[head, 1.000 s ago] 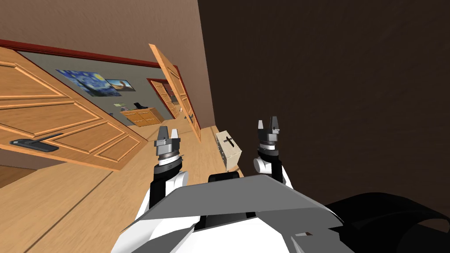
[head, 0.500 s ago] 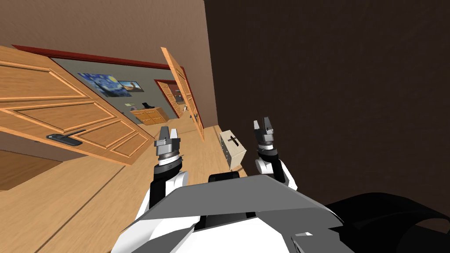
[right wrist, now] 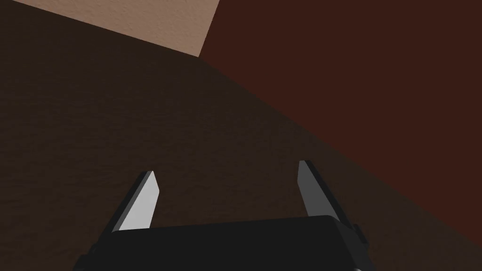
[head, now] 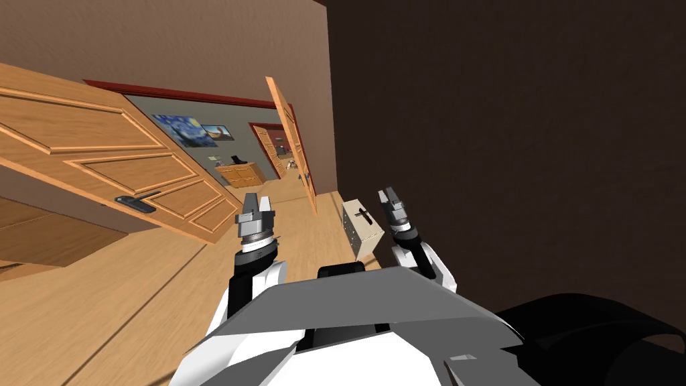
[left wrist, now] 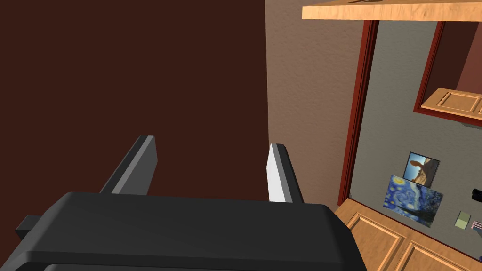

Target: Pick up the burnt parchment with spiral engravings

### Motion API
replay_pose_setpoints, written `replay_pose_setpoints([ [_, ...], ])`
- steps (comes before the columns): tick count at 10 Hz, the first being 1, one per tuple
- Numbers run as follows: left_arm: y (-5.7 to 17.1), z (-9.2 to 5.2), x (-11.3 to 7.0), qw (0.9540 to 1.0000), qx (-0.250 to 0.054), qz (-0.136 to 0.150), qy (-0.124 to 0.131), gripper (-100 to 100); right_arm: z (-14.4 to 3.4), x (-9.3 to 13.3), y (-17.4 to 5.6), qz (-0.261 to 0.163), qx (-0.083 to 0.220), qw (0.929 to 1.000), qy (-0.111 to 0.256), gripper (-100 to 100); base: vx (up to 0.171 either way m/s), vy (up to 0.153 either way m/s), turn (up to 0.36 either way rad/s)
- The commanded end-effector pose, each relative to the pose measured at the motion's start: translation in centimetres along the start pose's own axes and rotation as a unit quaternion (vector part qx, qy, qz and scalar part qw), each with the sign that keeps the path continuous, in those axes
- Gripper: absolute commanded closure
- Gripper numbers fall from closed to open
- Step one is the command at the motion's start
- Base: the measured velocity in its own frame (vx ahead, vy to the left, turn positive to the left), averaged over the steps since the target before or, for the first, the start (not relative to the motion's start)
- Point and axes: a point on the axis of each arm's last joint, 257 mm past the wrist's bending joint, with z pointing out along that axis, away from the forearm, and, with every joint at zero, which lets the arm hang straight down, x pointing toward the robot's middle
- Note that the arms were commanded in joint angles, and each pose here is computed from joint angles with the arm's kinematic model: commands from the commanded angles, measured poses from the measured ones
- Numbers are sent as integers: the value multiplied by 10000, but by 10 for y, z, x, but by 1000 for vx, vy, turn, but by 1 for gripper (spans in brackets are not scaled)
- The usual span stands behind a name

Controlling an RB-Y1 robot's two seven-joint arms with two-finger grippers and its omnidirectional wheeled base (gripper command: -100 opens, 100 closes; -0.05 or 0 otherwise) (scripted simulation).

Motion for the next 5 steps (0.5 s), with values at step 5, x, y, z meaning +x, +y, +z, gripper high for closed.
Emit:
replay_pose_setpoints([
  [5,0,0,0,10000,0,1,0,0,-47,39,-73,-542,911,9875,1164,-100,47,80,107],
])
